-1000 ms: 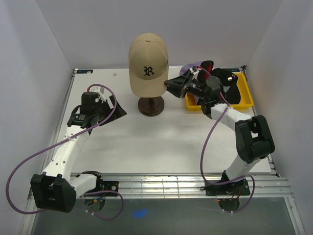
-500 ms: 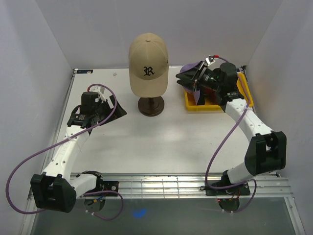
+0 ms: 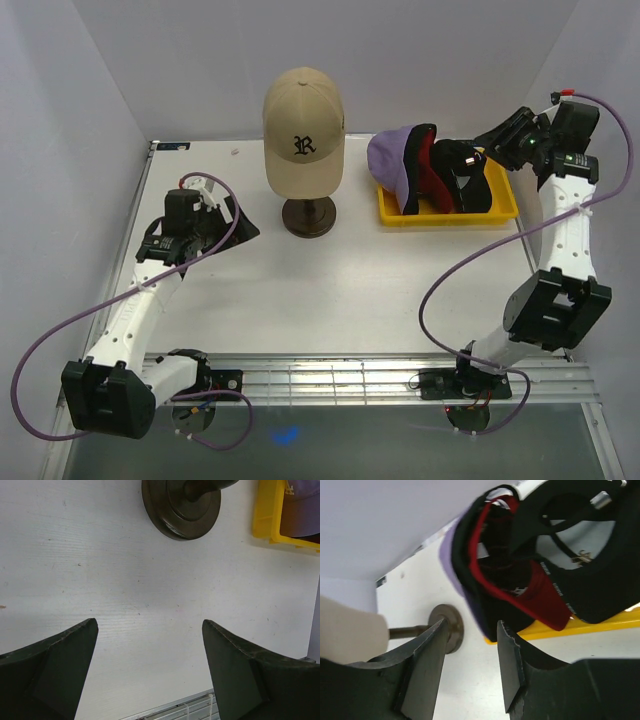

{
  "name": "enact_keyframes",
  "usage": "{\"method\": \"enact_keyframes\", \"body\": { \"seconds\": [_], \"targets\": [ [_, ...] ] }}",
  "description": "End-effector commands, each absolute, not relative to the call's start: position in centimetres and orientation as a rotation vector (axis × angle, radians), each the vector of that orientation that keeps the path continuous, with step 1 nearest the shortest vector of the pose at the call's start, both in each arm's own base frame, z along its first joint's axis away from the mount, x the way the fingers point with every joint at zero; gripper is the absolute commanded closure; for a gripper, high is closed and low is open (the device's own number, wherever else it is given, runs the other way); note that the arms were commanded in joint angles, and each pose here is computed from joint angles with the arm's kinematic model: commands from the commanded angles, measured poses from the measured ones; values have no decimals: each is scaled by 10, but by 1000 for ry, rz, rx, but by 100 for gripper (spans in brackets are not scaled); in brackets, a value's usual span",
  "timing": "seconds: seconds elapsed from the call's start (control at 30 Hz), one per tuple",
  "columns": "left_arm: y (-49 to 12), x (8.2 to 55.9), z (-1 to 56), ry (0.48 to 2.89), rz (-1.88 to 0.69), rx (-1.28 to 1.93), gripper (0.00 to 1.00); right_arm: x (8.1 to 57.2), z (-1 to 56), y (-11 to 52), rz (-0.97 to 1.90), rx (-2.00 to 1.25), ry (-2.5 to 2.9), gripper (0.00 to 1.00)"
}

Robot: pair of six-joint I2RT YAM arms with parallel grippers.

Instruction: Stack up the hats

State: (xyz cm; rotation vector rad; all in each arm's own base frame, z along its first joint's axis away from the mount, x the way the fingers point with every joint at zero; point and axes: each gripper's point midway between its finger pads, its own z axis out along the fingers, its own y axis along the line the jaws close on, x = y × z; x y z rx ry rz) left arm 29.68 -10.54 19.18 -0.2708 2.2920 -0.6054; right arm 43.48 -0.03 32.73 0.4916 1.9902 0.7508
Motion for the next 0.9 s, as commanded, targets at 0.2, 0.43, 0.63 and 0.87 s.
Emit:
{"method": "enact_keyframes", "body": {
  "seconds": [0.2,0.43,0.63,0.87],
  "targets": [
    [-109,294,189,2285,-631,-228,4,482,248,-34,391,408,2238,51],
    [-109,294,184,2296,-627,-225,4,492,202,-24,213,313,2329,50],
    [-108,294,186,2296,-618,-223,4,492,166,-14,74,267,2394,47],
    [-106,293,184,2305,-602,-227,4,495,142,-23,-24,281,2434,47]
  ]
}}
